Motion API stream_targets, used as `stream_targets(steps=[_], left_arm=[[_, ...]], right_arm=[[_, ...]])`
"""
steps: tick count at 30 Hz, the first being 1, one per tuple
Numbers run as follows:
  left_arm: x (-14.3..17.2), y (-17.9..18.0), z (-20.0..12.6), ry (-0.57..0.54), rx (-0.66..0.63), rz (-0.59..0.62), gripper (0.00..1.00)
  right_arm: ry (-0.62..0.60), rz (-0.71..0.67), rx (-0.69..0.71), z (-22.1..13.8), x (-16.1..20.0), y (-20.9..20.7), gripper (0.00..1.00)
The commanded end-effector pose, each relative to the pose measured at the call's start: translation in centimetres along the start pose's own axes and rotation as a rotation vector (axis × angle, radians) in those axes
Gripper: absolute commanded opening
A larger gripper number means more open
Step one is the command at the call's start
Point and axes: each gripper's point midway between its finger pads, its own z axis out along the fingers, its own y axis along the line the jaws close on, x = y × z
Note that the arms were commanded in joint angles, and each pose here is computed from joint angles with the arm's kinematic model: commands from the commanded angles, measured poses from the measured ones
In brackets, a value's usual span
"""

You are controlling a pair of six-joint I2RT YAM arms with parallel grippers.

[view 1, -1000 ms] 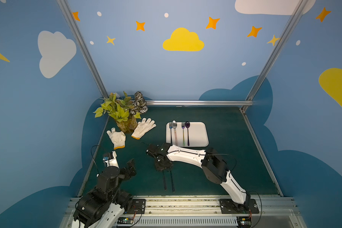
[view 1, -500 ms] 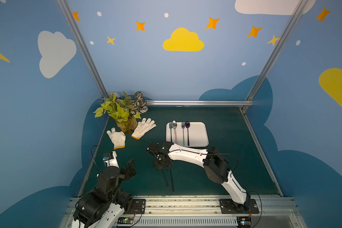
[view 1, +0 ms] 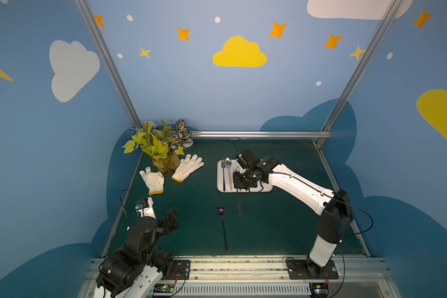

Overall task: Set the spoon and fork side by side
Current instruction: Pick up the fork at the center of the board, then place the fork on the tray.

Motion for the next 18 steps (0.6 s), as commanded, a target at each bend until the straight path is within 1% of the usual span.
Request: stream_targets(steps=[1,4,8,14,15,18], left_arm=[[0.1,-0.6,0.6,0.018,0.014,0.02,1.0],[0.3,-0.8,0.8,0.031,0.014,0.029,1.0],[0.4,-0.9,0.9,0.043,0.015,0.035,1.0],[0.4,-1.0,1.0,0.051,0.015,0.04,1.0],[0.5,-1.0,1.1,0.053,0.015,0.038,1.0],[0.5,-1.0,1.1,0.056,0.014,0.039,1.0]], right_arm=[[0.031,-0.004,0.024,-0.6,-1.0,-4.0,0.0],[0.029,0.026,0.022,-0.2,-3.6,-6.9,0.0],[0.04,0.07,0.041,1.8,-6.8,-10.4,0.0],[0.075,0.101,0.024,5.5,-9.6,-12.4,0.0],[0.083,0.105,0.033,6.4,-10.0,-12.8,0.0],[0.08,0.117,0.073,7.5,-11.1,-13.8,0.0]])
